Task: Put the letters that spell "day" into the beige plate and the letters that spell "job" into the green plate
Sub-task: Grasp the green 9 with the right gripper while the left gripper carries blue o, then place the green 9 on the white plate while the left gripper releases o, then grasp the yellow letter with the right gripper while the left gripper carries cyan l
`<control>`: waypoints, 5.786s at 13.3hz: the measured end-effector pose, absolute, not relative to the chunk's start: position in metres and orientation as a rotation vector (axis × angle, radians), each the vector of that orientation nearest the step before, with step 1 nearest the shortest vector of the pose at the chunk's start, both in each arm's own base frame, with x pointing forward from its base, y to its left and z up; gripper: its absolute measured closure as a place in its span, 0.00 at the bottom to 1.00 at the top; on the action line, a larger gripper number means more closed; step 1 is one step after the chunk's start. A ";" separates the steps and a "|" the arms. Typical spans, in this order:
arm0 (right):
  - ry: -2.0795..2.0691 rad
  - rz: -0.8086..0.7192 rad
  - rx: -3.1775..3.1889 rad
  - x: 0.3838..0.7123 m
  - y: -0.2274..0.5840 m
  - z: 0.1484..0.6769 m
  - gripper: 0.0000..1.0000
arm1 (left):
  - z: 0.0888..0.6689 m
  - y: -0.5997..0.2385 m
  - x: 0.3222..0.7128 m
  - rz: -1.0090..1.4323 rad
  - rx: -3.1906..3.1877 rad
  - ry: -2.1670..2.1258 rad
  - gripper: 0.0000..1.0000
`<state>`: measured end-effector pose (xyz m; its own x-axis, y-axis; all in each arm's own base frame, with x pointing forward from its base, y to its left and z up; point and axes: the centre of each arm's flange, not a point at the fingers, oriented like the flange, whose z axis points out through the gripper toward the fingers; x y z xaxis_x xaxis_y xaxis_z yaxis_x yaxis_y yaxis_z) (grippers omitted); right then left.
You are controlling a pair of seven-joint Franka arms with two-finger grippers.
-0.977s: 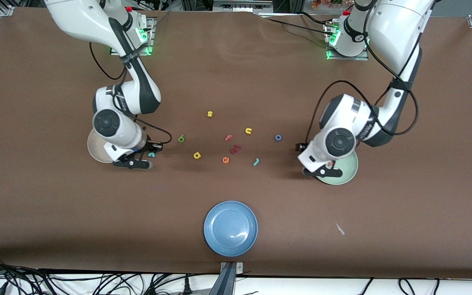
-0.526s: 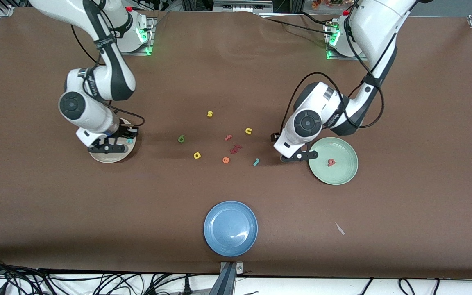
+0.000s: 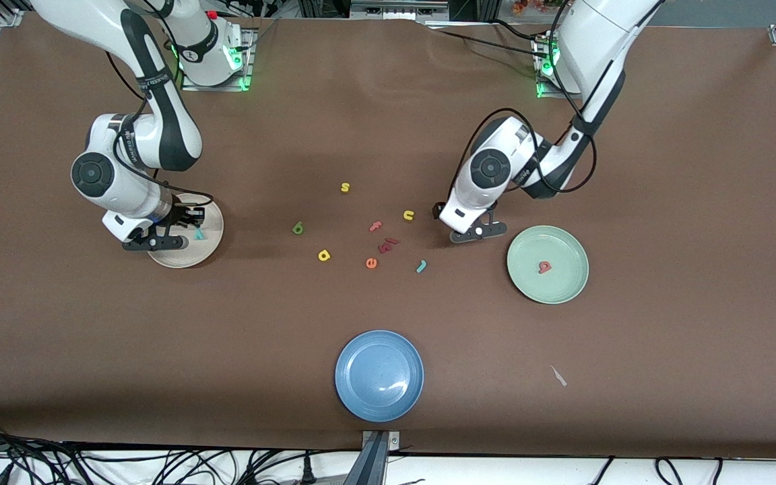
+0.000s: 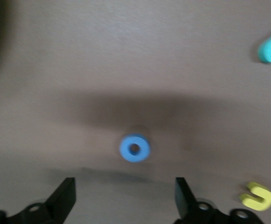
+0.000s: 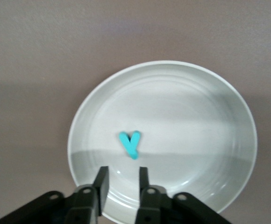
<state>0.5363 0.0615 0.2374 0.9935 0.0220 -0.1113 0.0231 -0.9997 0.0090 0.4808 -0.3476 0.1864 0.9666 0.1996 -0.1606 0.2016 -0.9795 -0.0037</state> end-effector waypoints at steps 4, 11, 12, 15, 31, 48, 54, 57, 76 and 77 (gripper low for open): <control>-0.223 -0.161 3.157 0.533 0.131 0.242 0.22 | 0.177 -0.345 0.481 -0.181 3.108 0.275 0.20; -0.770 -0.085 3.153 0.534 0.227 0.224 0.00 | 0.174 -0.339 0.488 -0.126 3.112 0.249 0.48; -0.808 -0.063 3.145 0.530 0.242 0.212 0.00 | 0.173 -0.340 0.488 -0.122 3.107 0.256 0.49; -0.839 -0.051 3.124 0.514 0.281 0.181 0.00 | 0.171 -0.340 0.489 -0.117 3.101 0.282 0.59; -0.814 -0.067 3.121 0.518 0.287 0.176 0.63 | 0.249 -0.226 0.560 -0.102 3.284 -0.044 0.74; -0.237 -0.226 3.094 0.586 0.140 0.255 0.73 | 0.279 -0.300 0.574 0.015 3.192 -0.199 0.00; -0.043 -0.227 3.084 0.561 0.060 0.231 0.66 | 0.259 -0.372 0.590 0.032 3.128 -0.266 0.00; -0.043 -0.201 3.092 0.552 0.058 0.229 0.37 | 0.233 -0.402 0.581 -0.006 3.114 -0.324 0.00; 0.267 -0.058 3.188 0.582 0.317 0.230 0.00 | 0.175 -0.424 0.590 0.043 3.024 -0.656 0.70; 0.318 -0.060 3.179 0.582 0.322 0.225 0.00 | 0.177 -0.422 0.592 0.050 3.025 -0.650 0.82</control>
